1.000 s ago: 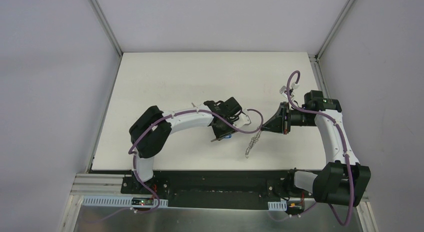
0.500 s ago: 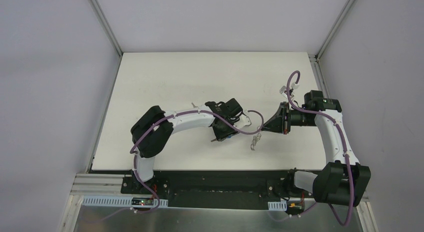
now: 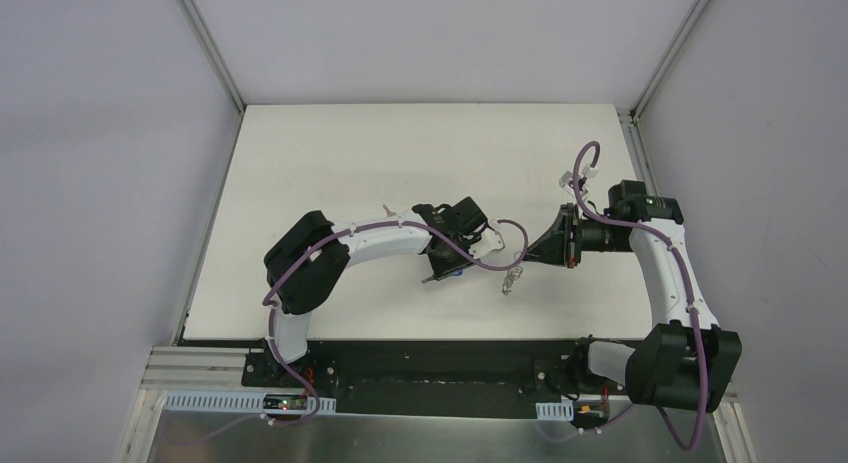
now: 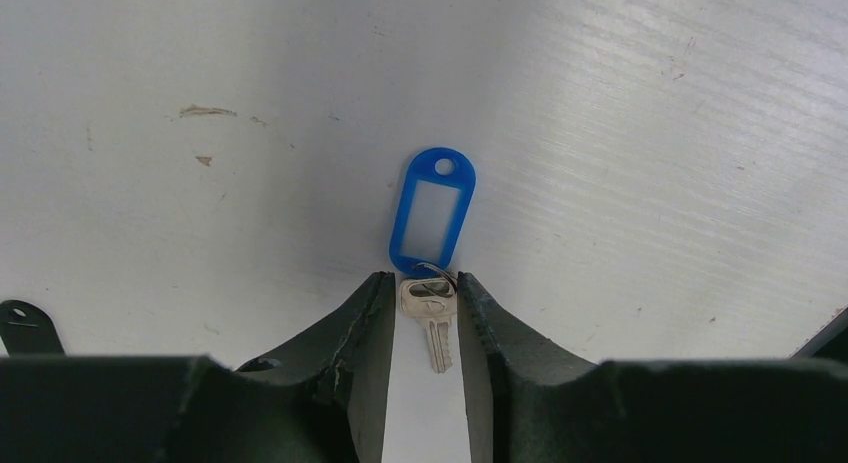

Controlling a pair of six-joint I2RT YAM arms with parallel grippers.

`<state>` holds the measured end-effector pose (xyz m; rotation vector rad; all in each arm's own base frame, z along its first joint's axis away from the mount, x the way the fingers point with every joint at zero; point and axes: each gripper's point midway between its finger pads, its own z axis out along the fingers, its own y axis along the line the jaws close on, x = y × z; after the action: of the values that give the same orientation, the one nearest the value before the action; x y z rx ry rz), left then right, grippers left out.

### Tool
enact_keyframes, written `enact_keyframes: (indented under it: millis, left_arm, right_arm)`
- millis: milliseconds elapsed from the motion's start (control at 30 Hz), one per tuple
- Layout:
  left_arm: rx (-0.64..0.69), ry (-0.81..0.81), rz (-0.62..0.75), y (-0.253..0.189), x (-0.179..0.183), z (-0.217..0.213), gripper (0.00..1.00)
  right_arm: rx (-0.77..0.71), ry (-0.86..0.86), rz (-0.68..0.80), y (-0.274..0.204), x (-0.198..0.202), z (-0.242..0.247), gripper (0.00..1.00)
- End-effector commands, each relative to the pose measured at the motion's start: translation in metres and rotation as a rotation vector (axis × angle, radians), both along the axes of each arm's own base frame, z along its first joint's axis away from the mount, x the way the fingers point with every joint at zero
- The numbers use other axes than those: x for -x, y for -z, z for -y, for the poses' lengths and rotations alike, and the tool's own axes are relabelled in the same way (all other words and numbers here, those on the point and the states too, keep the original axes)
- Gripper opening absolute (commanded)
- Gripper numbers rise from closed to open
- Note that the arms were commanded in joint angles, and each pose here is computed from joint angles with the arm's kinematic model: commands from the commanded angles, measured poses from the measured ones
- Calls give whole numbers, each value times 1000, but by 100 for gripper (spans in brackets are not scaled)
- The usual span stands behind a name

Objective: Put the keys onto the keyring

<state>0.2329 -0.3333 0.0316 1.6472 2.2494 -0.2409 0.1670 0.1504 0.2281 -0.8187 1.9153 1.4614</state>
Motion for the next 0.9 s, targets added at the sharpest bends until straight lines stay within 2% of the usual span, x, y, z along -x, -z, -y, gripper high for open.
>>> enact_keyframes:
  millis: [0, 333, 867]
  left_arm:
    - [-9, 24, 26, 0, -2, 7, 29]
    - [-18, 28, 56, -3, -5, 2, 23]
    - [-21, 20, 103, -12, -11, -3, 28]
  right_arm:
    - [-30, -1, 55, -12, -2, -1, 0]
    - [-28, -1, 53, -11, -2, -1, 0]
    - [-29, -1, 53, -11, -1, -1, 0]
